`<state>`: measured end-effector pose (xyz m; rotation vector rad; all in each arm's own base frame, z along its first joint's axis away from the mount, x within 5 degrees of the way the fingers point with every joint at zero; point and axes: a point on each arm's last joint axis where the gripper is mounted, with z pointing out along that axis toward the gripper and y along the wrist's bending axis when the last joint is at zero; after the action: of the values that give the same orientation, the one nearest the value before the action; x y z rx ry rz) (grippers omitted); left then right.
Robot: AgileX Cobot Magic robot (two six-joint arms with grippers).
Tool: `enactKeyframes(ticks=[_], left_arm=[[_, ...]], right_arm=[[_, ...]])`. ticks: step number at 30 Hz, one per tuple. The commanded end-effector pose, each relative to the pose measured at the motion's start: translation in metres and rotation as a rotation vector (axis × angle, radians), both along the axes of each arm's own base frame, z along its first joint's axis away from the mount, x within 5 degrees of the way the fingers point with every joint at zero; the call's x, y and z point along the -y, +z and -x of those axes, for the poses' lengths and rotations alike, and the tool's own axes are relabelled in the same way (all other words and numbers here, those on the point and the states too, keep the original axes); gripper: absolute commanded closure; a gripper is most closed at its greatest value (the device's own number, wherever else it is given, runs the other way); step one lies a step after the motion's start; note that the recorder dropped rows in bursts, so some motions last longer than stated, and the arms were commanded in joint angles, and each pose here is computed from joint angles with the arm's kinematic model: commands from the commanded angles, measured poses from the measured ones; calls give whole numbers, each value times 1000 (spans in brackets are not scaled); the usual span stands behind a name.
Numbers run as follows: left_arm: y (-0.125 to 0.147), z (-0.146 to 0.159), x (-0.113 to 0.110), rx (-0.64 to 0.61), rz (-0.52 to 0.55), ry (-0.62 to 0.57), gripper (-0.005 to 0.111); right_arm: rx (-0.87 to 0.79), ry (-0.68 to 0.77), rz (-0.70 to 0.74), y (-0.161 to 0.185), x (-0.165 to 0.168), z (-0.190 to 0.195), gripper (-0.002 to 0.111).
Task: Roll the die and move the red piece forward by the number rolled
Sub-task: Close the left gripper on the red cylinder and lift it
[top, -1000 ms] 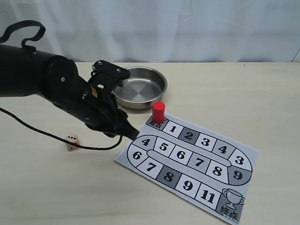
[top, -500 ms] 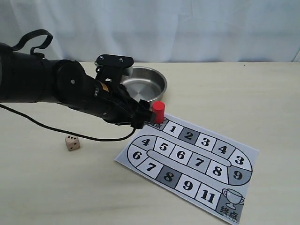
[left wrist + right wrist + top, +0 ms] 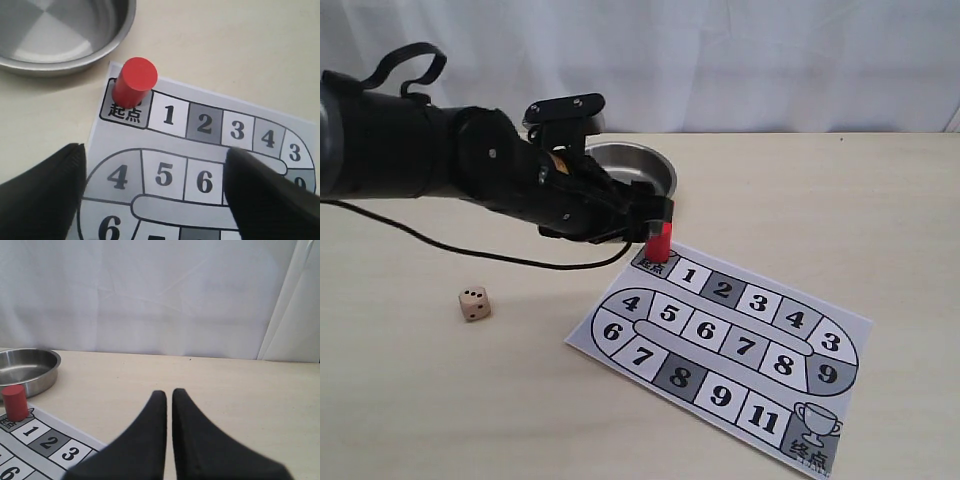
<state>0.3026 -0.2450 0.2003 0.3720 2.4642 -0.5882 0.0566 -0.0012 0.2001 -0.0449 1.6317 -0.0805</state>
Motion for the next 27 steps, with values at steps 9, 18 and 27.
enactKeyframes(ticks=[9, 18, 27], left_arm=[[-17, -31, 44, -61, -203, 76, 36], [-30, -42, 60, 36, -80, 59, 35], [-58, -51, 60, 39, -96, 51, 35]], right_arm=[[8, -3, 2, 0, 0, 0, 104], [8, -3, 2, 0, 0, 0, 104], [8, -3, 2, 0, 0, 0, 104]])
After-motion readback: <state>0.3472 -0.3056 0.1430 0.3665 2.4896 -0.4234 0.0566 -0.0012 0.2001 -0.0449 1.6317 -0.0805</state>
